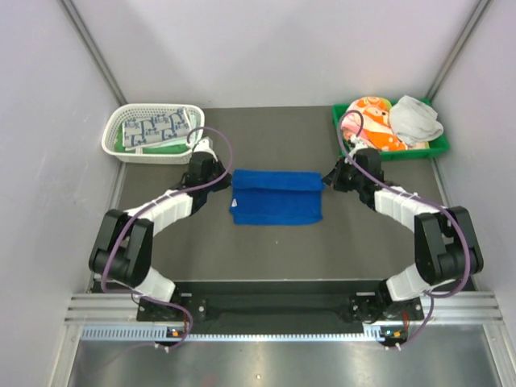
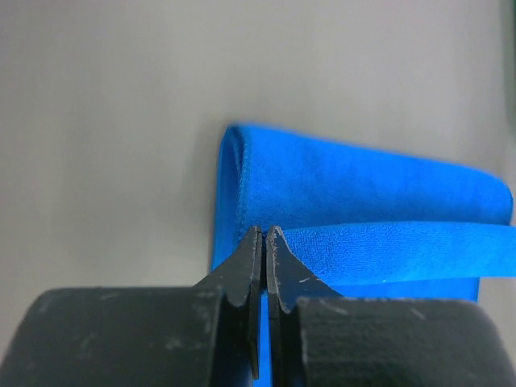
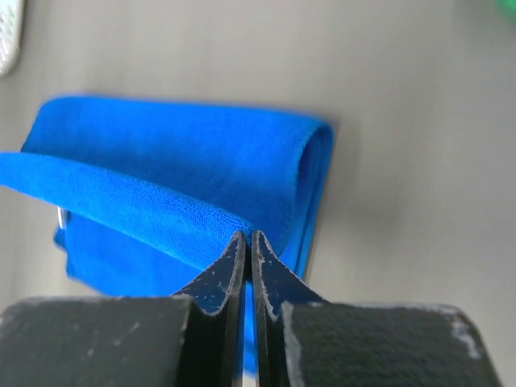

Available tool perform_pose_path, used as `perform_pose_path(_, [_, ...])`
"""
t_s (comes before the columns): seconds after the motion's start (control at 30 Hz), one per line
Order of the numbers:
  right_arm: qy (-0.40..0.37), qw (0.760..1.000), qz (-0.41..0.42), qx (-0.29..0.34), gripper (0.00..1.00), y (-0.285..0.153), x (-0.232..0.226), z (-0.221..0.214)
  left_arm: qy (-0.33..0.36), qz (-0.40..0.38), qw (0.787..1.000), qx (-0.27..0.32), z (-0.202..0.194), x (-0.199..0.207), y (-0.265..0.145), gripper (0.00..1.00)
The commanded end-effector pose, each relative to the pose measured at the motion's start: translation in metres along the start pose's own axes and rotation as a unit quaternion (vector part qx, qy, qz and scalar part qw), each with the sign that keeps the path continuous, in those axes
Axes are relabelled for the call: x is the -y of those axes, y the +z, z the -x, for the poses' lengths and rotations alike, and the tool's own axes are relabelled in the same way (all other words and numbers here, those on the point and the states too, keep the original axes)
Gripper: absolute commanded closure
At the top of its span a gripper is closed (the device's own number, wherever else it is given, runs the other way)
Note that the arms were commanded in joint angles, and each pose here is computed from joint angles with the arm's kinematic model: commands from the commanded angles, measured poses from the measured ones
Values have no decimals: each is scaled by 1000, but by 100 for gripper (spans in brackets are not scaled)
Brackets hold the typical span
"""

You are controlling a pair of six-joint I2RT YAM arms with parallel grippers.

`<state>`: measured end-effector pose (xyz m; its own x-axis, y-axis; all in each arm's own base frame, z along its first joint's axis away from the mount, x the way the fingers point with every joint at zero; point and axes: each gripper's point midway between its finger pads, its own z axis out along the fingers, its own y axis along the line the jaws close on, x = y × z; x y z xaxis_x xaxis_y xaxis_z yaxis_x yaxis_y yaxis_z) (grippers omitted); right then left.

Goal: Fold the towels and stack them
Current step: Fold the towel

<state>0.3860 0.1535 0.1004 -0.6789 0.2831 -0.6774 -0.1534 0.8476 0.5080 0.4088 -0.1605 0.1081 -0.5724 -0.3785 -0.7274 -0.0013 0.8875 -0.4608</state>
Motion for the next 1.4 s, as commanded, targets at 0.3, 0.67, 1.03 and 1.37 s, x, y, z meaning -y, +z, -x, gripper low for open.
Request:
perform_pose_path(0.3, [-10,1000,9,18,100,-31,-11,-42,-1,-20,1000,4,-39,-7,-46,100])
perform_pose_path(0.67, [-10,1000,5,12,63,-44,-8,-57,7,-40,999,-33,-66,-8,-59,59])
perform_pose_path(1.03, [-31,999,-11,32,57,-62,-40,-35,11,-4,1000,-19,-28,6,-72,67])
perform_pose_path(1.37, [-43,996,-74,-30,60,-36,-20,-77,32,98,988,-115,-89,-23,-43,77])
